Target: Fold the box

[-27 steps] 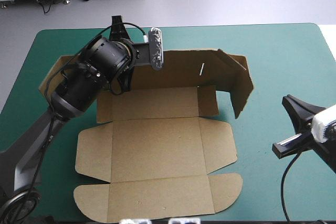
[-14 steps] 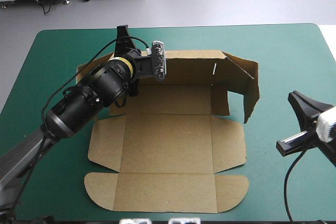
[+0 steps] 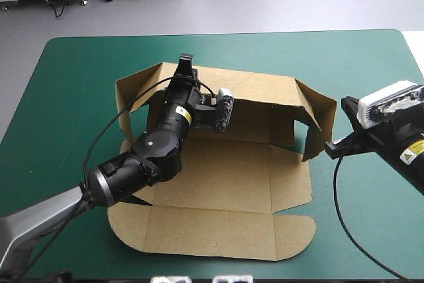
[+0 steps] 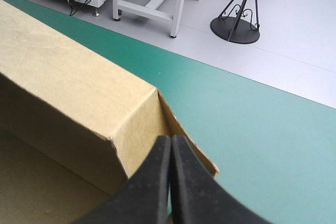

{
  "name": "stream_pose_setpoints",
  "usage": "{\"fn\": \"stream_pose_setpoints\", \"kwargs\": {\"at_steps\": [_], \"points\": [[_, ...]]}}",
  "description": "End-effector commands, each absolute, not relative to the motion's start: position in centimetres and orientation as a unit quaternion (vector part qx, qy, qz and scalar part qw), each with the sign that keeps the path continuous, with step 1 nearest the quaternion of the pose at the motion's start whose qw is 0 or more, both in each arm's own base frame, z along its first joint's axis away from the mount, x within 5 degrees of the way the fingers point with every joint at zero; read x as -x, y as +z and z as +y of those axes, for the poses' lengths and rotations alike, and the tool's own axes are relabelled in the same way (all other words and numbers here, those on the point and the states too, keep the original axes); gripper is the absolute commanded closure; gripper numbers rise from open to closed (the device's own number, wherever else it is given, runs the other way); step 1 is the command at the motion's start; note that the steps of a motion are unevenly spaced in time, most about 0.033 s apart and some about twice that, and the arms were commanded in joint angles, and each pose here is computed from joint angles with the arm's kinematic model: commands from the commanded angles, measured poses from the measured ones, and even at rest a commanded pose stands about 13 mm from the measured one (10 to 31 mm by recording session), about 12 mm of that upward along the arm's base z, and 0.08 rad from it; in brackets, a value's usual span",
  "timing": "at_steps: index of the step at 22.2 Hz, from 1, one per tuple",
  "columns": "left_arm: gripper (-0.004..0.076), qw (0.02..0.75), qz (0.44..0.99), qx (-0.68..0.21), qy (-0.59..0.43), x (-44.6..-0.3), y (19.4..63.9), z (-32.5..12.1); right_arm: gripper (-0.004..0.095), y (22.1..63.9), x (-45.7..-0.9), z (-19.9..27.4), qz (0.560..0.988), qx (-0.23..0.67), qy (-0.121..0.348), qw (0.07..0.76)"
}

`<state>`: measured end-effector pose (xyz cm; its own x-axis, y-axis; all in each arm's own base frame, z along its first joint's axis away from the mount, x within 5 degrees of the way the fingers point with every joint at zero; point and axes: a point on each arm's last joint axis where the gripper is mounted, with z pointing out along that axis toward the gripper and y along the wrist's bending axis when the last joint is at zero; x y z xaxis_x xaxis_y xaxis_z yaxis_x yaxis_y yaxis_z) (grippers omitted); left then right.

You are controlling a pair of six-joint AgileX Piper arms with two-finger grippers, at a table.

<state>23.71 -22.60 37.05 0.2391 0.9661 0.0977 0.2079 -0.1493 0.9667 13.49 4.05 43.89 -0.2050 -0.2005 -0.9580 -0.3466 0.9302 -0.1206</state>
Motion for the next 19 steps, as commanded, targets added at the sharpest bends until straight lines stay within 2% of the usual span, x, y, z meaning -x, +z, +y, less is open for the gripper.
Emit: {"fn": "stream_pose_setpoints", "kwargs": {"at_steps": [1,3,8,19], "points": [[0.0734,0.532,0.430,-0.562,0.465,-23.0,39.6,-21.7,0.0926,47.8,-14.0,4.0,0.724,0.166,0.051,0.667],[0.0734,0.533,0.461,-0.533,0.468,-23.1,39.6,-21.2,0.0926,49.2,-14.6,4.0,0.718,0.170,0.035,0.674],[0.0734,0.542,0.519,-0.480,0.455,-22.8,40.1,-19.8,0.0926,50.7,-17.2,4.5,0.742,0.182,0.021,0.645],[0.0734,0.538,0.527,-0.525,0.396,-20.8,37.7,-18.1,0.0926,49.1,-25.3,6.4,0.780,0.191,0.017,0.596]]}}
